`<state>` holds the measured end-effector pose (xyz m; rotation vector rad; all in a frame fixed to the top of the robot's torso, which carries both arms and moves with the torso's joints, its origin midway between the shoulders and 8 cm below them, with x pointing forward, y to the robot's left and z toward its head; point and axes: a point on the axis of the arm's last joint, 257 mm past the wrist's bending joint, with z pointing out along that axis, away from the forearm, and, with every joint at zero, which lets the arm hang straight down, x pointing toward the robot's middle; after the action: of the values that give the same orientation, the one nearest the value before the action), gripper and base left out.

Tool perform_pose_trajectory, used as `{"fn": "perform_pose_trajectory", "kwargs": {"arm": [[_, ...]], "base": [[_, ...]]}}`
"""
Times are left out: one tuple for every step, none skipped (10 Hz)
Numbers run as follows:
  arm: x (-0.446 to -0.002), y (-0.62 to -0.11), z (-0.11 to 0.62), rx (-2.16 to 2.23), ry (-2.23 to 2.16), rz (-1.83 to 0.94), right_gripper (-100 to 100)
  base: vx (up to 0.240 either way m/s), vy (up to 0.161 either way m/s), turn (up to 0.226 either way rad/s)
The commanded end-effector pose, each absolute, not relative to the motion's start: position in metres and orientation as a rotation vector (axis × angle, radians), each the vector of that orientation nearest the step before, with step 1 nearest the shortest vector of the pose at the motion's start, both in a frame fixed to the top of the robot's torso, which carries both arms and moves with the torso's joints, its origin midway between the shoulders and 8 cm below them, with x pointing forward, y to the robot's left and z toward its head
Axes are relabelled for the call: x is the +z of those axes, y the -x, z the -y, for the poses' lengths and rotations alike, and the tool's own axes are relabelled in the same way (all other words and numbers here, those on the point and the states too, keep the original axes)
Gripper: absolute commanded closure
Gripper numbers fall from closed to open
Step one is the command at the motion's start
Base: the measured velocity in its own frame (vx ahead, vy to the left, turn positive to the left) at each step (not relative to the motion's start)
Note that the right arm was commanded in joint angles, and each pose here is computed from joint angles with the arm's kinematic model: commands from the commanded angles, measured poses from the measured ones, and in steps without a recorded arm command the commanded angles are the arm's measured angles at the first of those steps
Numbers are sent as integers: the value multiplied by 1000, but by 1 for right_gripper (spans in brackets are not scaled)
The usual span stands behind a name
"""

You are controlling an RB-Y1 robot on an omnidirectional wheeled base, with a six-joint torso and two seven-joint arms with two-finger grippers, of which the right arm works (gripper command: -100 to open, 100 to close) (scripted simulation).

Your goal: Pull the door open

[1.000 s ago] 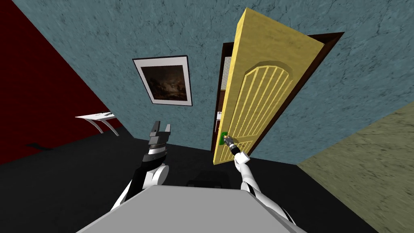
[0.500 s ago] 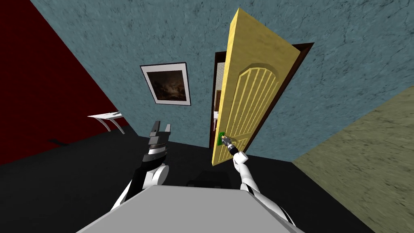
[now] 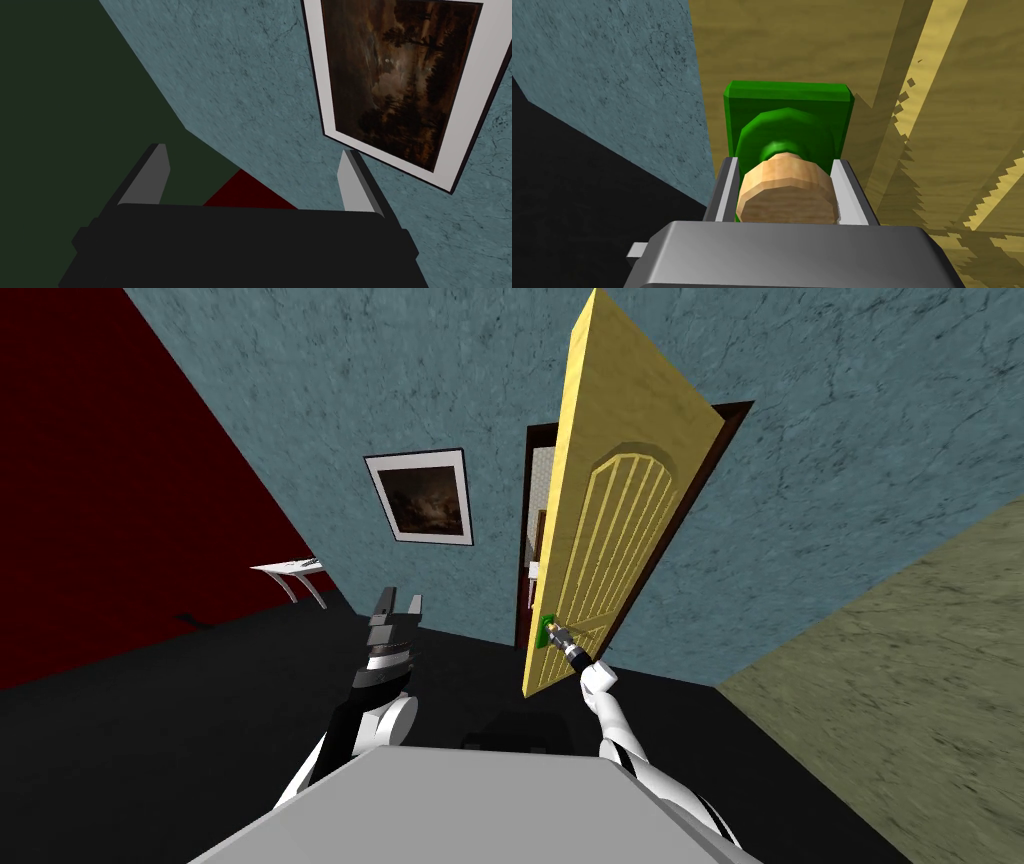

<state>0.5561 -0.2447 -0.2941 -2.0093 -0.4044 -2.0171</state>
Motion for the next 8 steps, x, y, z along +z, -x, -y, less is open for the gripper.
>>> {"fn": "perform_pose_trajectory", "kwargs": {"arm": [[-296, -550, 240, -1993, 1992, 428, 100], [-296, -548, 238, -1982, 1980, 443, 100], [-296, -546, 237, -1971, 1971, 455, 100], [-296, -544, 235, -1962, 1962, 466, 100], [-298, -545, 235, -1966, 1972, 459, 100], [-299, -541, 227, -1943, 1950, 489, 100], [-298, -540, 225, -1937, 1944, 497, 100], [-298, -538, 220, -1926, 1930, 516, 100]], "base": [[-165, -151, 46], [-175, -172, 72], [-160, -170, 69], [-138, -156, 59], [-63, -65, 24], [-117, -127, 32], [-139, -179, 48], [-145, -156, 40]]}}
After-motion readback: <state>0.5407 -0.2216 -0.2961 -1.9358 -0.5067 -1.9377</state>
